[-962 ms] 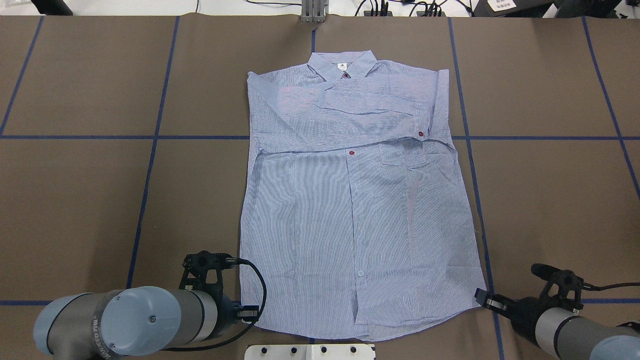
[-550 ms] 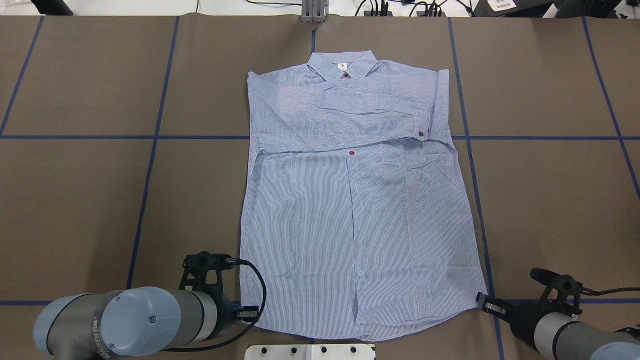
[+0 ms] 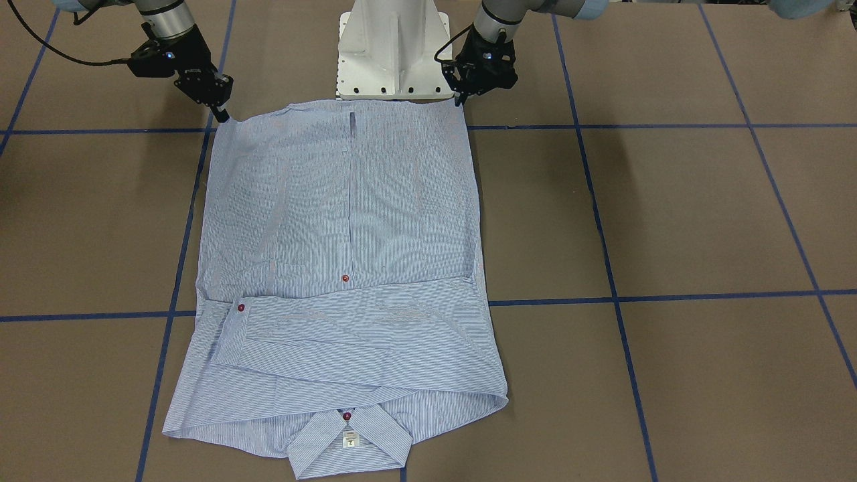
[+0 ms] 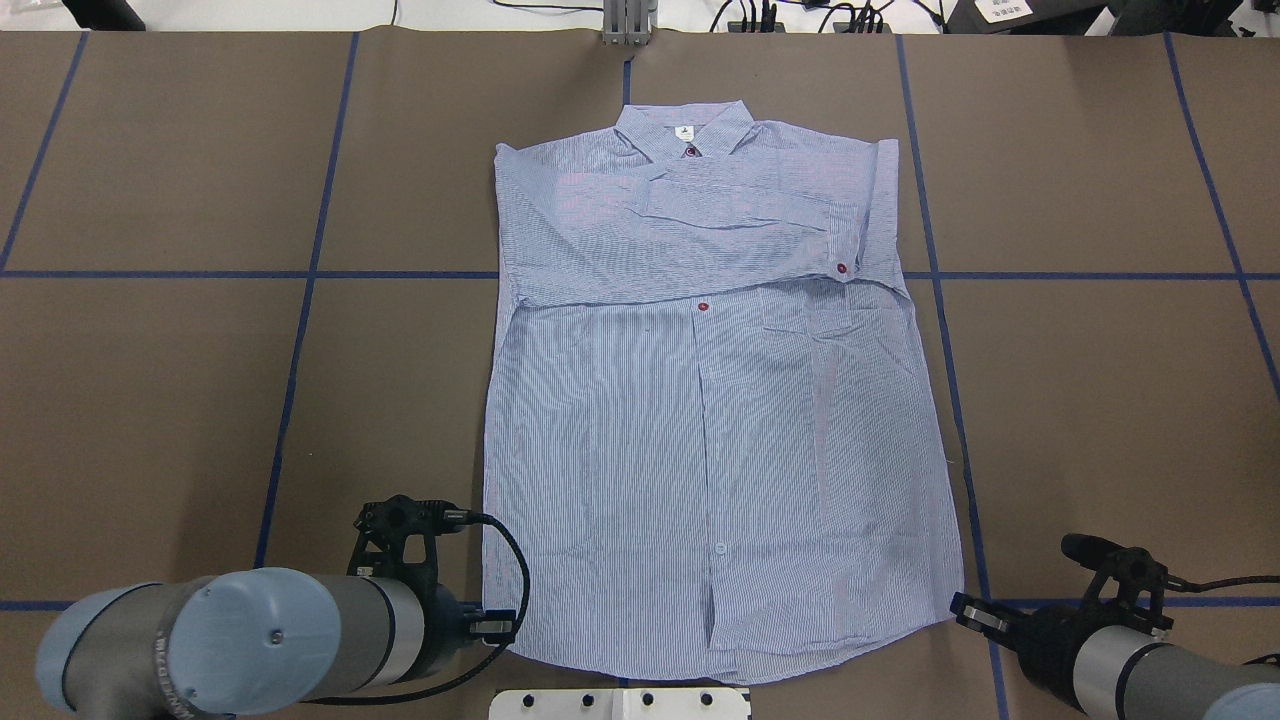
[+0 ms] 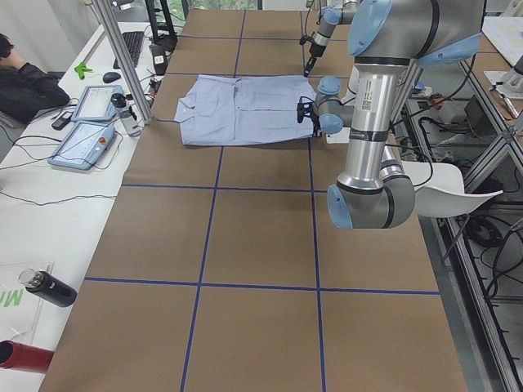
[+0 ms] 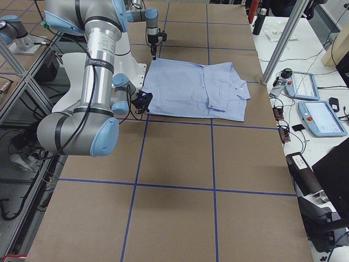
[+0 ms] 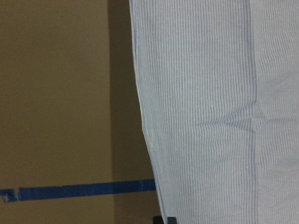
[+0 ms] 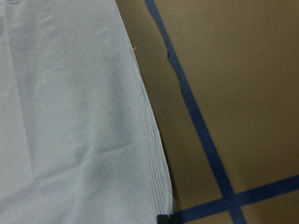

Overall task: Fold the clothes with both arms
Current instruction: 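Grasp the hem corners and fold them up toward the collar with both grippers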

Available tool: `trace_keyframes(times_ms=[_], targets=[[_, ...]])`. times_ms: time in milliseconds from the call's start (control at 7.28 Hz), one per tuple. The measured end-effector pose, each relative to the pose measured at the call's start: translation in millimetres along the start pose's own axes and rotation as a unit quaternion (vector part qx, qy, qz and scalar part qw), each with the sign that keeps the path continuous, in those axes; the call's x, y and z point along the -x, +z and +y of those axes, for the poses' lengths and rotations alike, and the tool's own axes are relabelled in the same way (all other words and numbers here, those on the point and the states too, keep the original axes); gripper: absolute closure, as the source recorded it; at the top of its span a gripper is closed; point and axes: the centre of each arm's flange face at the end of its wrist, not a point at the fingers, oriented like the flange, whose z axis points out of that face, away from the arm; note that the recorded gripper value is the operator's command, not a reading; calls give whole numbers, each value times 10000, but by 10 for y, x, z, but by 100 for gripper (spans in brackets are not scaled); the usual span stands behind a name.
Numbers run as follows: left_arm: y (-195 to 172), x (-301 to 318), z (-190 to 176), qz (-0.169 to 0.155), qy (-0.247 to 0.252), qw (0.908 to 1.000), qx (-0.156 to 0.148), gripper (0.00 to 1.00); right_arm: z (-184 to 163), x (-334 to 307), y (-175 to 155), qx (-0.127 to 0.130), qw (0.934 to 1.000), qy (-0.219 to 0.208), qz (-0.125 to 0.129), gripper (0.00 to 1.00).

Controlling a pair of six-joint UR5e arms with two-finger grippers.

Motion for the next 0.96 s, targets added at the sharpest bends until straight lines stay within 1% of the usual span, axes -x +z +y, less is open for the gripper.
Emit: trace_keyframes(times_ms=[137,412,550,687,824,962], targets=[[-373,-81,34,110,22,9998,159,100,-34,124,-306,253,9996,59,-79,100],[-1198,-180,133,395,35,9974,597,100,-73,386,-909,790,9966,141,-199,100],[-1576,-178,176,504,33,9956,792,100,-92,562,-1189,1051,9940,193,-225,100],[-1819,-150,162,527,-4,9948,873,100,-196,729,-1419,1230,9918,297,-189,100],[-1825,-123,76,413,-91,9956,833,100,-391,844,-1541,1243,9914,387,-163,100],[-1627,-127,-123,186,-246,9973,671,100,-613,920,-1528,1067,9934,371,-187,100]])
